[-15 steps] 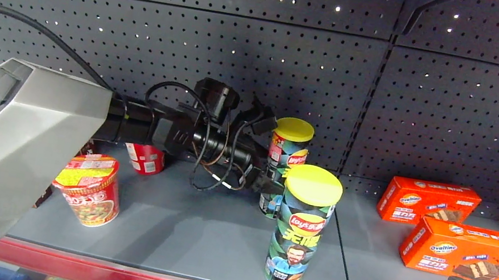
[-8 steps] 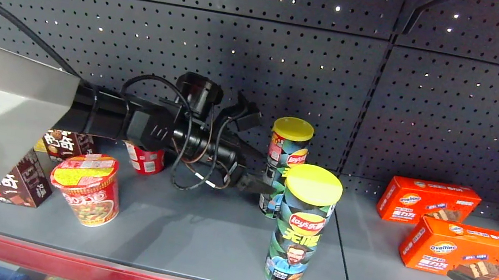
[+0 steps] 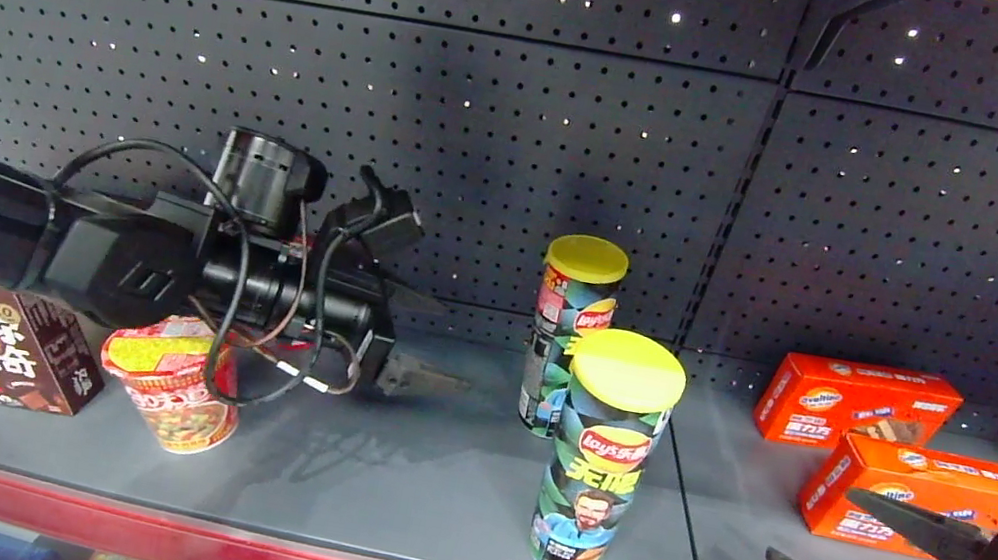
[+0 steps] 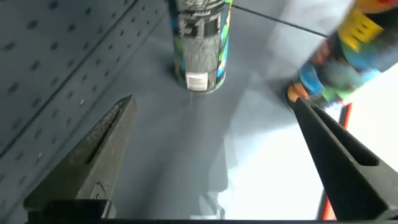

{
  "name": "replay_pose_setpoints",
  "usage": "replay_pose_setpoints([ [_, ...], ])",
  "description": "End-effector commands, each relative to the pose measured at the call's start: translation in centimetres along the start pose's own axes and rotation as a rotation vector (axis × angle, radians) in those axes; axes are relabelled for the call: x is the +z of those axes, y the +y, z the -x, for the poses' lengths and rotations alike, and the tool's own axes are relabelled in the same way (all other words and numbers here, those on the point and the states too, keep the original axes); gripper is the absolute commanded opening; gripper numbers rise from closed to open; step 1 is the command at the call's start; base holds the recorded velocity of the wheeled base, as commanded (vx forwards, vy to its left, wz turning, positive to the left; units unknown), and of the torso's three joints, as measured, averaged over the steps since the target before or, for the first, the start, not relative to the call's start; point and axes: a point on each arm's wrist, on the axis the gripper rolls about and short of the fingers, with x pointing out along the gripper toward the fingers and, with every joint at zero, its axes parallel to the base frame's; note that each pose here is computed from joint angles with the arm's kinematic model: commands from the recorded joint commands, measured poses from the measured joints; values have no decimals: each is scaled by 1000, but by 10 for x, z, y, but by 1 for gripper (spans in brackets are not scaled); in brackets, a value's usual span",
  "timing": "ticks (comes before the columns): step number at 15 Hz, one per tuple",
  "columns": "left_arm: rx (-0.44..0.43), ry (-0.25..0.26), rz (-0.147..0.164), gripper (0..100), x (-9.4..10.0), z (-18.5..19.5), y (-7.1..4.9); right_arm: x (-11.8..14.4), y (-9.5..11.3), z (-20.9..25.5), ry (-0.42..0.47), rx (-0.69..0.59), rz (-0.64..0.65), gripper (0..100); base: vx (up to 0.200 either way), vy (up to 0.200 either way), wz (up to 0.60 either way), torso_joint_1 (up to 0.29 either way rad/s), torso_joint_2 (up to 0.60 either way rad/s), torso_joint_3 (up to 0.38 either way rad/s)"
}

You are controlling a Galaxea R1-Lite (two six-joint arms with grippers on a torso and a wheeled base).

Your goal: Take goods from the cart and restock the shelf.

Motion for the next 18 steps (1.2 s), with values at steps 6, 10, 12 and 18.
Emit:
replay_pose_setpoints([
  [6, 197, -38, -32, 100, 8, 61, -22, -9, -1, -84, 211, -57, -3, 100, 0, 0, 0, 0, 0, 0],
  [10, 230, -46, -44, 100, 7, 63, -23, -12, 1, -111, 251, -56, 6, 100, 0, 0, 0, 0, 0, 0],
  [12, 248, -55, -25, 100, 7, 64, -22, -11, 9, -117, 247, -29, 14, 100, 0, 0, 0, 0, 0, 0],
  [18, 262, -70, -23, 100, 8, 63, -21, -12, 19, -123, 251, 9, 28, 100, 0, 0, 0, 0, 0, 0],
])
